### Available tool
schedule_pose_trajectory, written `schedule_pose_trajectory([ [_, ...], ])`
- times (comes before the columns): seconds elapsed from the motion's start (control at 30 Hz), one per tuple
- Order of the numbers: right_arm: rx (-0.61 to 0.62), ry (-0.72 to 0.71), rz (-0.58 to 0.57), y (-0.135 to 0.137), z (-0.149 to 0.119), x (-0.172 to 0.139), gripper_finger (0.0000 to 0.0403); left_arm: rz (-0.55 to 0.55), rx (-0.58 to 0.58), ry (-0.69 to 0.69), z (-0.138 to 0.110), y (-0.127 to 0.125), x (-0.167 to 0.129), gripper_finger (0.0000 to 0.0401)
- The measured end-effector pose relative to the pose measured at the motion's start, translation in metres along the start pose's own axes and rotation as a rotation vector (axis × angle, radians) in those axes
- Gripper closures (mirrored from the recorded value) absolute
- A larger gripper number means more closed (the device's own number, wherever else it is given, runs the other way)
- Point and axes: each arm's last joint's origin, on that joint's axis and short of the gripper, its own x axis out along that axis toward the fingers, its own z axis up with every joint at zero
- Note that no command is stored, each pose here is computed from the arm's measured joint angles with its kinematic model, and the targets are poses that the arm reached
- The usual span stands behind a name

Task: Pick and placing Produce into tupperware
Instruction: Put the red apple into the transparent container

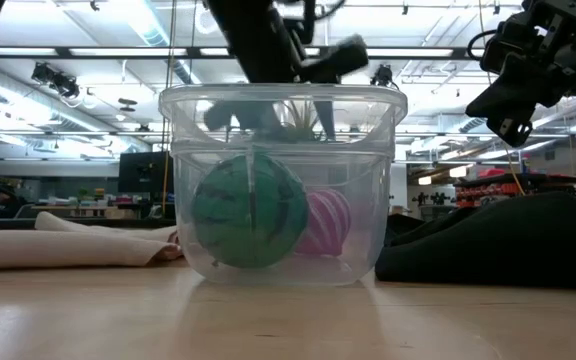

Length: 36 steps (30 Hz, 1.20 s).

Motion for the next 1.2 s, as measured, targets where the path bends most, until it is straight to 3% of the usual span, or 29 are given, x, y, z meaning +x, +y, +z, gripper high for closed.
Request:
schedule_pose_trajectory([
  [0.33, 0.021, 0.018, -0.008, -0.001, -0.002, 0.001, 0.0375, 0.044, -0.139, -0.147, -0.007, 0.016, -0.070, 0.0171],
  [0.63, 0.022, 0.039, -0.015, -0.001, -0.001, 0.008, 0.0338, 0.029, -0.089, -0.293, -0.004, 0.053, -0.148, 0.0198],
  [0.73, 0.042, 0.008, -0.021, -0.001, 0.002, 0.011, 0.0325, -0.041, -0.110, -0.398, -0.005, 0.078, -0.167, 0.0212],
  [0.97, 0.139, -0.111, -0.070, 0.000, 0.012, 0.019, 0.0310, -0.370, -0.203, -0.517, -0.017, 0.148, -0.192, 0.0264],
  [1.2, 0.245, -0.204, -0.109, 0.000, 0.018, 0.026, 0.0309, -0.534, -0.024, -0.528, -0.016, 0.206, -0.212, 0.0337],
])
